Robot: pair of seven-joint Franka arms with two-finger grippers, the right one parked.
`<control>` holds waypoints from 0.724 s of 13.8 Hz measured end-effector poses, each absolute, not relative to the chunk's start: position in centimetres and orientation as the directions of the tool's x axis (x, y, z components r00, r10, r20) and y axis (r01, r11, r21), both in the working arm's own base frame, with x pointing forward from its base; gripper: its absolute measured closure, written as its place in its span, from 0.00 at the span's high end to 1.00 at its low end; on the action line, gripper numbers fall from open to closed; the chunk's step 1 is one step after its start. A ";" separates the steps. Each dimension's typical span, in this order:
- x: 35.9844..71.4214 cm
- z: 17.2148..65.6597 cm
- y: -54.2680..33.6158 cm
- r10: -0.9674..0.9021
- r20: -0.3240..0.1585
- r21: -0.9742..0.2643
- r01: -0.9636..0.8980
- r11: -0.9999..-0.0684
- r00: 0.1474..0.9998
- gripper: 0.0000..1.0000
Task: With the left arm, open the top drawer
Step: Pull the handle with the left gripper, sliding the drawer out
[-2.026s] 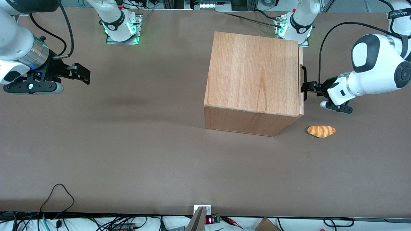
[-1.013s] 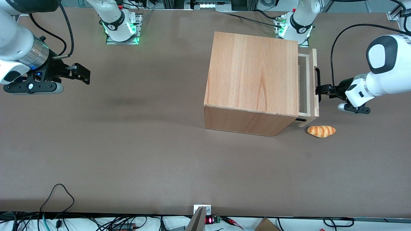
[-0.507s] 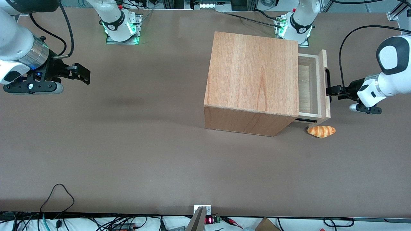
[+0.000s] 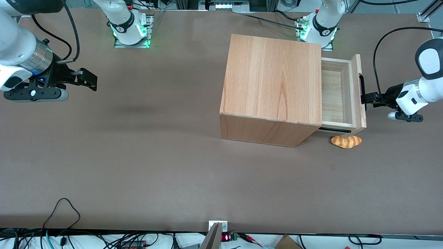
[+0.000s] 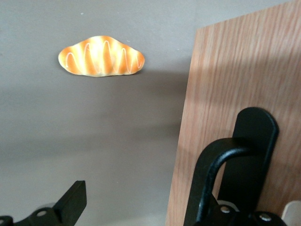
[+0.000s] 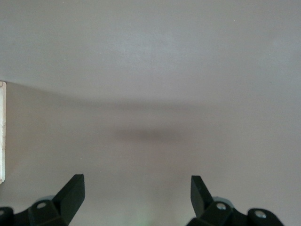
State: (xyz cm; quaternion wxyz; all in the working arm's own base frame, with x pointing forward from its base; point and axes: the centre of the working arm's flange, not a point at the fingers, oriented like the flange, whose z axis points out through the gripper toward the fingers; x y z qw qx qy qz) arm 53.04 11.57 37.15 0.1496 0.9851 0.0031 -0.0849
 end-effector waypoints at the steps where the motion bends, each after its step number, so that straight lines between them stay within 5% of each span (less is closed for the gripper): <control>1: 53.0 37.1 12.1 -0.017 -0.165 0.295 0.033 -0.955 0.986 1.00; 10: 52.9 37.1 15.2 0.000 -0.150 0.302 0.046 -0.952 0.989 1.00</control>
